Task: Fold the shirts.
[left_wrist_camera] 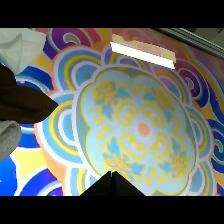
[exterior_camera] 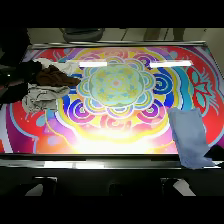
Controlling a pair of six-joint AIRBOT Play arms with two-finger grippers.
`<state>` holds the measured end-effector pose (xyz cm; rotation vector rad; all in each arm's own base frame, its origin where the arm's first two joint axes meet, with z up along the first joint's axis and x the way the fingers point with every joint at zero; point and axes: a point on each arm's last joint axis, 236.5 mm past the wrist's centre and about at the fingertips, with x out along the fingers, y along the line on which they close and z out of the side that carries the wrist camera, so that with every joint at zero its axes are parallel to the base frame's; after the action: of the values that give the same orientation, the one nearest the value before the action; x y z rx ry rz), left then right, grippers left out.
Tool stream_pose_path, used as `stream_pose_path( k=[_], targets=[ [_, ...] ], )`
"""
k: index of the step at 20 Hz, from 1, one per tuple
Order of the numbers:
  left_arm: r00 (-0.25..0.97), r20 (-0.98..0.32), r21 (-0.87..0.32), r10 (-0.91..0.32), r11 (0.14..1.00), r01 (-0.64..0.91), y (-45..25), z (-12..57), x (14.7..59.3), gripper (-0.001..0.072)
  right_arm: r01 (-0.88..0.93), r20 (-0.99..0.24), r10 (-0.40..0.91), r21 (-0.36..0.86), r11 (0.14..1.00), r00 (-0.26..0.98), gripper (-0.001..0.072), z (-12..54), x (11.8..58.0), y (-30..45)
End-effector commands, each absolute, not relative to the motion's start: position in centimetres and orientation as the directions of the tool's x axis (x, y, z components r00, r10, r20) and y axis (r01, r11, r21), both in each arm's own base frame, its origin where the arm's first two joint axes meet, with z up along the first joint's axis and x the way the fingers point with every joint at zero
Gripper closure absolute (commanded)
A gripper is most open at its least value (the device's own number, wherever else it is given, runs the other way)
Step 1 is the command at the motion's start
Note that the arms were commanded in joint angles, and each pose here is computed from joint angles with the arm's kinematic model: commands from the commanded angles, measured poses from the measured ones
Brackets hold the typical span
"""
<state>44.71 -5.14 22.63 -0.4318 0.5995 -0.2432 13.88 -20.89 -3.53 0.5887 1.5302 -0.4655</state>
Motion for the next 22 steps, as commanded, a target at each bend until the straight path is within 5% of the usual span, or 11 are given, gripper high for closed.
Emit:
stream_pose_path(
  k=[1, 3, 4, 6, 8, 9, 11, 13, 15, 22],
  targets=[
    [0.845, -0.432, -0.406, -0.316, 0.904, 0.13, -4.6, 26.0, 45.2, 0.0679, 0.598, -0.932, -0.306, -0.135, 0.79, 0.193, 0.0067, 8.4, 18.8, -30.6],
    [0.879, -0.413, -0.292, -0.24, 0.949, 0.122, -3.2, 28.6, 46.1, 0.068, 0.561, -0.673, -0.58, -0.287, 0.777, 0.459, 0.0109, 21.6, 25.8, -35.1],
    [0.885, -0.428, -0.225, -0.185, 0.97, 0.094, -2.6, 28.9, 47.1, 0.0681, 0.494, -0.571, -0.611, -0.368, 0.788, 0.549, 0.0116, 26.1, 29.4, -34.3],
    [0.836, -0.547, -0.058, -0.039, 0.998, 0.009, -1.5, 25.6, 49.8, 0.0681, 0.274, -0.549, -0.477, -0.413, 0.869, 0.686, 0.0116, 27.6, 37.9, -27.1],
    [0.68, -0.725, 0.135, 0.107, 0.991, -0.012, -1.4, 18.2, 50.7, 0.0677, 0.053, -0.682, -0.255, -0.302, 0.952, 0.685, 0.0109, 22.3, 43.9, -17.2],
    [0.553, -0.824, 0.161, 0.126, 0.987, 0.015, -2.2, 13.6, 49.7, 0.0591, -0.056, -0.767, -0.15, -0.236, 0.97, 0.624, 0.0083, 18.5, 45.6, -12.2],
    [0.192, -0.977, 0.102, 0.088, 0.993, 0.064, -4.2, 5.6, 44.4, -0.0013, -0.25, -0.901, 0.039, -0.078, 0.965, 0.432, 0.0029, 11.2, 46.2, -3.7],
    [0.058, -0.998, -0.011, -0.016, 0.996, 0.088, -6.7, 1.7, 41.4, -0.0006, -0.374, -0.964, 0.18, 0.097, 0.922, 0.195, 0.0025, 5.9, 43.9, 1.9],
    [0.189, -0.981, -0.051, -0.052, 0.999, 0.006, -7.6, 1.4, 41.9, 0.0009, -0.421, -0.975, 0.209, 0.159, 0.893, 0.075, 0.0026, 3.7, 42.4, 3.3],
    [0.279, -0.958, -0.069, -0.07, 0.998, 0.012, -8.2, 2.0, 42.2, 0.0007, -0.417, -0.976, 0.183, 0.12, 0.901, 0.115, 0.0026, 3.5, 43.4, 2.7]
  ],
)
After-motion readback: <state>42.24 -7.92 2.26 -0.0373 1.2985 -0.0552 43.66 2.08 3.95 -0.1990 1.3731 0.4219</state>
